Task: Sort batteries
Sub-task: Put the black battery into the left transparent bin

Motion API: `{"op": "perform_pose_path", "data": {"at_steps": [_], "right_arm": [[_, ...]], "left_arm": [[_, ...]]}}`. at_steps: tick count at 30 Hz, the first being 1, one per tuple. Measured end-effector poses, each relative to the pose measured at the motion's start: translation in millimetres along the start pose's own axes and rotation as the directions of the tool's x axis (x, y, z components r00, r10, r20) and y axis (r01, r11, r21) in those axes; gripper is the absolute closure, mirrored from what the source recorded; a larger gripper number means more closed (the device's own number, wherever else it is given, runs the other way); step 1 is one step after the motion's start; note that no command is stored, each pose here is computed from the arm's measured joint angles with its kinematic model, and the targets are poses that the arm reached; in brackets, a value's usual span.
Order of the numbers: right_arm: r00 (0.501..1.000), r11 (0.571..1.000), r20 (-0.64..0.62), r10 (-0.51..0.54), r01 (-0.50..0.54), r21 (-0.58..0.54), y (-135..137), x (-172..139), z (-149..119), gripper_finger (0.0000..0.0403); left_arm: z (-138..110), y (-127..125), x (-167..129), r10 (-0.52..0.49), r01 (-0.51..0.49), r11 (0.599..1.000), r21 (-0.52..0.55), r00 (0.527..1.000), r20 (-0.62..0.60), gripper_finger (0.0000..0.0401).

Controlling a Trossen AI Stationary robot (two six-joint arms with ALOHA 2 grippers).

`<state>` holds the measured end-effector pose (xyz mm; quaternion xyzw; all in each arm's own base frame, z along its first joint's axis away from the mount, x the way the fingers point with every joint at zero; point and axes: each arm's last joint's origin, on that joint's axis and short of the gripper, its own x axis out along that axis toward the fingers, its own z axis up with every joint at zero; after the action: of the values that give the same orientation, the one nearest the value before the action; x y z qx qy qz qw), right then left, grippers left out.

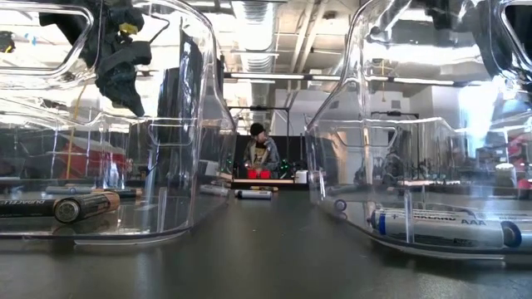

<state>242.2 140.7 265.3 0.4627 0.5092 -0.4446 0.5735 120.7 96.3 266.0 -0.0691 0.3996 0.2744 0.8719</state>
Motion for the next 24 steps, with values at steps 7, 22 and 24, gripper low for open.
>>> {"op": "perform_pose_path", "data": {"at_steps": [7, 22, 24], "right_arm": [[0.999, 0.998, -0.012, 0.035, -0.035, 0.054, 5, -6, 1, 0.0244], [0.982, 0.989, 0.159, 0.102, -0.117, 0.088, -39, -45, 27, 0.0276], [0.968, 0.984, 0.198, 0.151, -0.166, 0.063, -56, -52, 36, 0.0276]], "left_arm": [[0, 0, 0, 0.003, -0.003, 0.999, -0.036, 1.000, 0.002, 0.0303], [6, 3, -5, 0.048, -0.037, 0.996, 0.081, 0.988, -0.144, 0.0303], [14, 4, -4, 0.047, -0.027, 0.993, 0.111, 0.982, -0.181, 0.0303]]}}
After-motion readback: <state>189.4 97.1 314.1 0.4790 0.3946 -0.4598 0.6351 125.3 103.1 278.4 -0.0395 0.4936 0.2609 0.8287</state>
